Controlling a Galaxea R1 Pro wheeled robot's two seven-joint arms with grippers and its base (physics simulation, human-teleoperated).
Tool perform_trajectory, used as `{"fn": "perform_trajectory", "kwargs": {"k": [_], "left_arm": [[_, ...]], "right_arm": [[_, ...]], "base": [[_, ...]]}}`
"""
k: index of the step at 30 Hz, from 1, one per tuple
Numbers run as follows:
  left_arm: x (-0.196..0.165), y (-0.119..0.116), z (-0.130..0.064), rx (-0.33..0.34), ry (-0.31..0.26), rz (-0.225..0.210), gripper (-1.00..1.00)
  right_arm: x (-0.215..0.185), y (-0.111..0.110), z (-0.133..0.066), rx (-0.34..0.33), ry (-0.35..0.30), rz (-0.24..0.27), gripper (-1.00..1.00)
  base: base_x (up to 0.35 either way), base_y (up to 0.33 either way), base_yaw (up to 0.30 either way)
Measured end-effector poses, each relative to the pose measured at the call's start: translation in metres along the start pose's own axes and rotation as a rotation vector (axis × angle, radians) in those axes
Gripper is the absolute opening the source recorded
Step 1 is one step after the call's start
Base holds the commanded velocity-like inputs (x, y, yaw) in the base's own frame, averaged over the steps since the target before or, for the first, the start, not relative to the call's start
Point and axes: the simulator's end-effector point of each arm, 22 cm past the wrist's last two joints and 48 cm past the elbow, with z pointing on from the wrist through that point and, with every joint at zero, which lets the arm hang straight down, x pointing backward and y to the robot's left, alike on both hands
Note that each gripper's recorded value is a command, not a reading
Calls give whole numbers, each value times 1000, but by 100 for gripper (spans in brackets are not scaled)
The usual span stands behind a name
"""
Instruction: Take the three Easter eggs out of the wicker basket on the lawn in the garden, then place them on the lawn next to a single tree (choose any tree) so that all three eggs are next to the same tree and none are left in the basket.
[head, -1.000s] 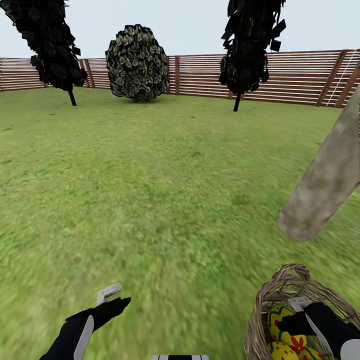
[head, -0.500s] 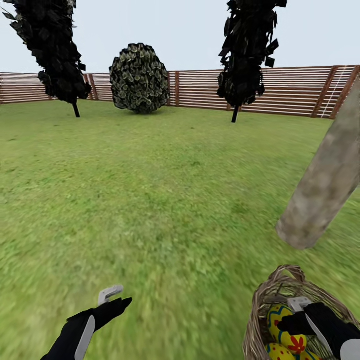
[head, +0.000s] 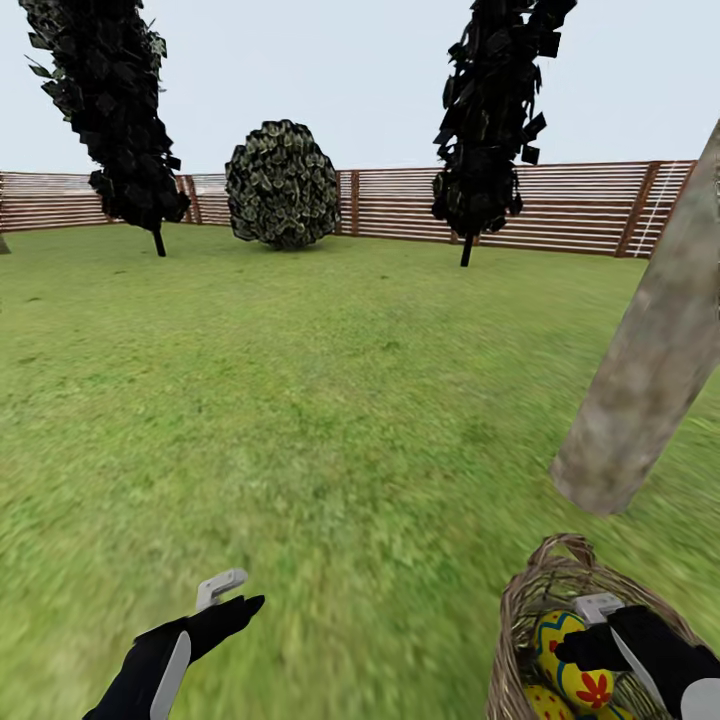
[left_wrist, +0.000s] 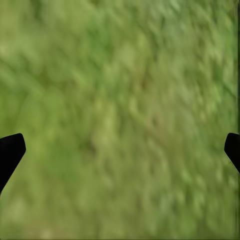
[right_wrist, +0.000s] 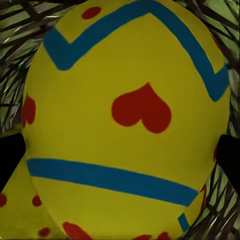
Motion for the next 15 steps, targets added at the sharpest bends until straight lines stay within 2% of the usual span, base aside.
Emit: {"fn": "perform_trajectory", "kwargs": {"k": [3,5,8,15], "left_arm": [[-4,-1,-2,3,-9,1,100],[-10,-2,-2,5,-37,5,100],[-10,-2,-2,5,-39,5,100],[-12,-3,-4,6,-44,5,100]], "right_arm": [[-3,-1,-3,1,-8,1,-100],[-3,-1,-3,2,-8,2,-100],[-4,-2,-3,5,-10,-2,-100],[-4,-2,-5,2,-13,2,-100]], "base": [[-15,0,0],[-297,0,0],[-215,0,0],[-7,0,0]]}}
